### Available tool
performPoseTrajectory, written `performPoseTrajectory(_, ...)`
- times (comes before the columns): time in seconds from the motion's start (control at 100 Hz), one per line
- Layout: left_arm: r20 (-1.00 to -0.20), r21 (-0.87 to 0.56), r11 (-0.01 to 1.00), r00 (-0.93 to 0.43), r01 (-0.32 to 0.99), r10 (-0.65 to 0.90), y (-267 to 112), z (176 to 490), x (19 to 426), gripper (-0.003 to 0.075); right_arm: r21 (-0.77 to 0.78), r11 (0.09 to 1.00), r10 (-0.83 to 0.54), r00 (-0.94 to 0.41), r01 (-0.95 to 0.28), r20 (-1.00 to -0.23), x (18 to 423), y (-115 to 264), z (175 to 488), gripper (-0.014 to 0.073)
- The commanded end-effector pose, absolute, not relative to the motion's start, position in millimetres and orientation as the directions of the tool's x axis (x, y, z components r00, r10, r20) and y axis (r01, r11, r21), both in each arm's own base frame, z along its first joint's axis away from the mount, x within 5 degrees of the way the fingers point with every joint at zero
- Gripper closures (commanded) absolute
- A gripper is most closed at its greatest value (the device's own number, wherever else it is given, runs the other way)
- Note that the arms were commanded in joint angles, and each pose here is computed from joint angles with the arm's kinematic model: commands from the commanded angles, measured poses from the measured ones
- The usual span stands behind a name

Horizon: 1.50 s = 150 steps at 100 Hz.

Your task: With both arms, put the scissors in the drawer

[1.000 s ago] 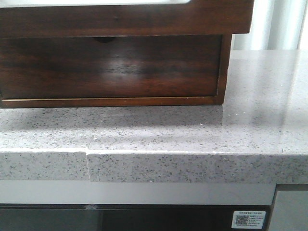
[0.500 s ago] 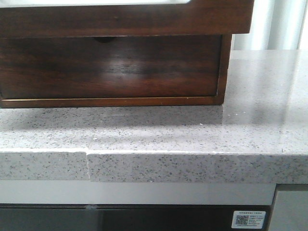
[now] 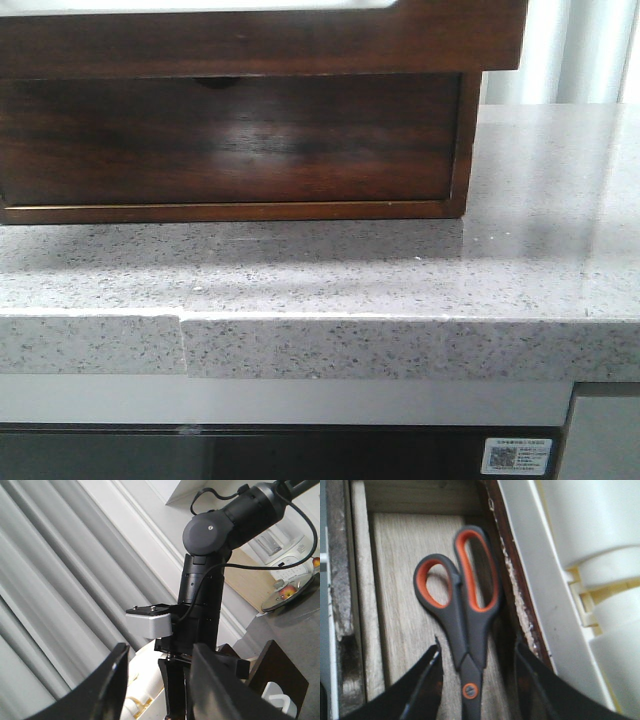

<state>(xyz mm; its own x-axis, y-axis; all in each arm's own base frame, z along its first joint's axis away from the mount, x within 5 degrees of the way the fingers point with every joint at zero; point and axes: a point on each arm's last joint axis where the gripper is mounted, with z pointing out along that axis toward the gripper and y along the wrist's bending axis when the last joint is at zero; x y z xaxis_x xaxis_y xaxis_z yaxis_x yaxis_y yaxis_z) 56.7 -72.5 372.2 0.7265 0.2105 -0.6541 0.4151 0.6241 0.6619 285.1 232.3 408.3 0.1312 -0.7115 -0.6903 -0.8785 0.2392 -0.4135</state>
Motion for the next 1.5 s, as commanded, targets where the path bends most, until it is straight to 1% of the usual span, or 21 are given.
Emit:
performPoseTrajectory(0.0,-0.659,0.626,0.646,0.739,0.437,0.139,-72,385,53,0.0445,-0.409,0.251,-0.688,0.135,-0.877,-0.713,278,228,424,0.0289)
performPoseTrajectory(0.07,-0.657,0.626,0.648,0.741,0.435,0.138,-71,385,52,0.0445,-0.393,0.256,-0.680,0.125,-0.883,-0.723,274,226,429,0.0307)
performPoseTrajectory(0.14,-0.655,0.626,0.649,0.744,0.432,0.136,-71,385,51,0.0445,-0.388,0.275,-0.662,0.119,-0.880,-0.740,269,223,438,0.0370)
performPoseTrajectory(0.19,-0.650,0.628,0.651,0.748,0.428,0.135,-70,386,49,0.0445,-0.394,0.281,-0.651,0.128,-0.875,-0.748,264,220,444,0.0442)
performPoseTrajectory(0.29,-0.635,0.625,0.663,0.762,0.412,0.125,-65,388,42,0.0449,-0.410,0.286,-0.637,0.148,-0.866,-0.757,252,212,457,0.0631)
performPoseTrajectory(0.32,-0.633,0.623,0.667,0.764,0.410,0.122,-64,388,41,0.0459,-0.408,0.293,-0.628,0.147,-0.865,-0.764,248,210,461,0.0676)
performPoseTrajectory(0.4,-0.641,0.602,0.686,0.760,0.408,0.110,-58,390,35,0.0524,-0.392,0.325,-0.597,0.134,-0.861,-0.791,238,203,473,0.0655)
performPoseTrajectory(0.49,-0.673,0.565,0.716,0.731,0.411,0.112,-51,388,31,0.0654,-0.384,0.335,-0.563,0.144,-0.861,-0.814,224,195,485,0.0654)
performPoseTrajectory(0.55,-0.679,0.556,0.730,0.724,0.398,0.123,-47,384,28,0.0741,-0.369,0.356,-0.535,0.137,-0.859,-0.834,214,189,494,0.0654)
performPoseTrajectory(0.73,-0.712,0.505,0.757,0.696,0.415,0.094,-37,364,18,0.0738,-0.357,0.386,-0.458,0.159,-0.850,-0.875,183,170,516,0.0654)
performPoseTrajectory(0.88,-0.769,0.430,0.768,0.638,0.474,0.037,-34,341,16,0.0739,-0.363,0.434,-0.389,0.192,-0.825,-0.901,159,152,521,0.0654)
performPoseTrajectory(1.03,-0.847,0.324,0.798,0.532,0.508,0.005,-30,316,22,0.0739,-0.353,0.514,-0.311,0.214,-0.782,-0.926,133,129,507,0.0654)
performPoseTrajectory(1.13,-0.895,0.238,0.816,0.444,0.527,-0.026,-29,300,28,0.0739,-0.337,0.562,-0.279,0.210,-0.755,-0.937,118,115,484,0.0654)
performPoseTrajectory(1.21,-0.922,0.171,0.818,0.383,0.549,-0.064,-30,290,32,0.0739,-0.308,0.610,-0.223,0.214,-0.730,-0.951,103,100,467,0.0654)
performPoseTrajectory(1.3,-0.932,0.167,0.815,0.359,0.554,-0.053,-32,281,34,0.0739,-0.278,0.649,-0.179,0.214,-0.708,-0.960,87,86,441,0.0654)
performPoseTrajectory(1.4,-0.939,0.166,0.813,0.342,0.558,-0.042,-33,274,36,0.0739,-0.267,0.668,-0.165,0.212,-0.694,-0.963,72,73,413,0.0655)
performPoseTrajectory(1.41,-0.939,0.167,0.812,0.341,0.559,-0.042,-33,273,37,0.0739,-0.260,0.670,-0.166,0.201,-0.696,-0.966,71,71,406,0.0655)
performPoseTrajectory(1.49,-0.943,0.166,0.811,0.331,0.561,-0.036,-34,269,37,0.0739,-0.241,0.678,-0.143,0.198,-0.694,-0.970,59,63,386,0.0655)
